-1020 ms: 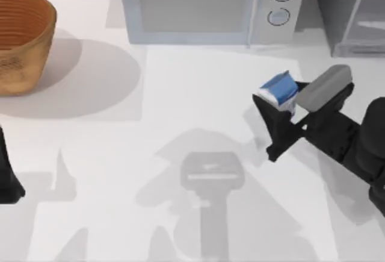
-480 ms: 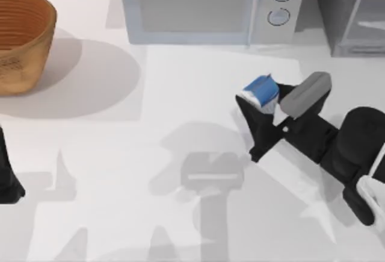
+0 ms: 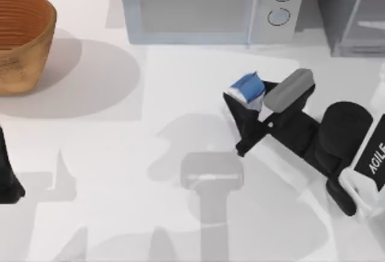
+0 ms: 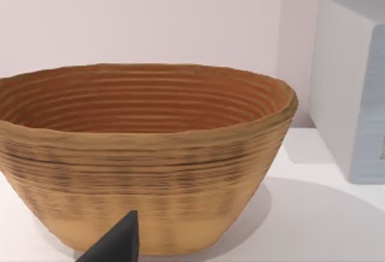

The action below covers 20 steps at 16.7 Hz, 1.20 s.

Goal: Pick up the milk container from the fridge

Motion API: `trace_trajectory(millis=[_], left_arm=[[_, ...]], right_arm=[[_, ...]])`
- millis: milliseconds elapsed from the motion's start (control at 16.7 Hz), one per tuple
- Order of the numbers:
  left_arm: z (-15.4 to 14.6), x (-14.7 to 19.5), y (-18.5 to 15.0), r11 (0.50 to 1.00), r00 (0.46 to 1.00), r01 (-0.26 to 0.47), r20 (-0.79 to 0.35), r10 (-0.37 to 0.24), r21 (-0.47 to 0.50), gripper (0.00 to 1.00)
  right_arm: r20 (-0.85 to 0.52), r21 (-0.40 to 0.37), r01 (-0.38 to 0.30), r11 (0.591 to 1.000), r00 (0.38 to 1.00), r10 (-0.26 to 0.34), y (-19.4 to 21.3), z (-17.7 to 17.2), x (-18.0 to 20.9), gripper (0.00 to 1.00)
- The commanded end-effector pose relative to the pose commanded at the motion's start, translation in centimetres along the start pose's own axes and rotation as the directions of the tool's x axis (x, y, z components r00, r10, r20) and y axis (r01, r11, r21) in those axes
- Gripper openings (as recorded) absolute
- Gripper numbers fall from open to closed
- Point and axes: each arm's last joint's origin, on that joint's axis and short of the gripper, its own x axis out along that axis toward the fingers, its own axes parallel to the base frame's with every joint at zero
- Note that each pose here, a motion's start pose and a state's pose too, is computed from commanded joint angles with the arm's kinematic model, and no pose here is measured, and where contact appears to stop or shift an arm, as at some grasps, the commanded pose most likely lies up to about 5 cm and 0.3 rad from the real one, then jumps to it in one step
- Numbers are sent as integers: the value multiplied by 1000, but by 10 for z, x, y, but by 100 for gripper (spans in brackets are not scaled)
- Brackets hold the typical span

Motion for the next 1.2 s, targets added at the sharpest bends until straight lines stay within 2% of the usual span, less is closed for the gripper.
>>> trace_trajectory(millis=[240,540,1200], left_arm=[[0,0,0,1000,1000,0,0,0,0,100],[0,0,0,1000,1000,0,0,0,0,100],[0,0,0,1000,1000,0,0,0,0,100]], right_arm=[[20,-4,0,1000,1000,0,1,-5,34,0],[20,-4,1,1000,1000,-1,1,-6,38,0],[20,-4,1,1000,1000,-1,1,-6,38,83]])
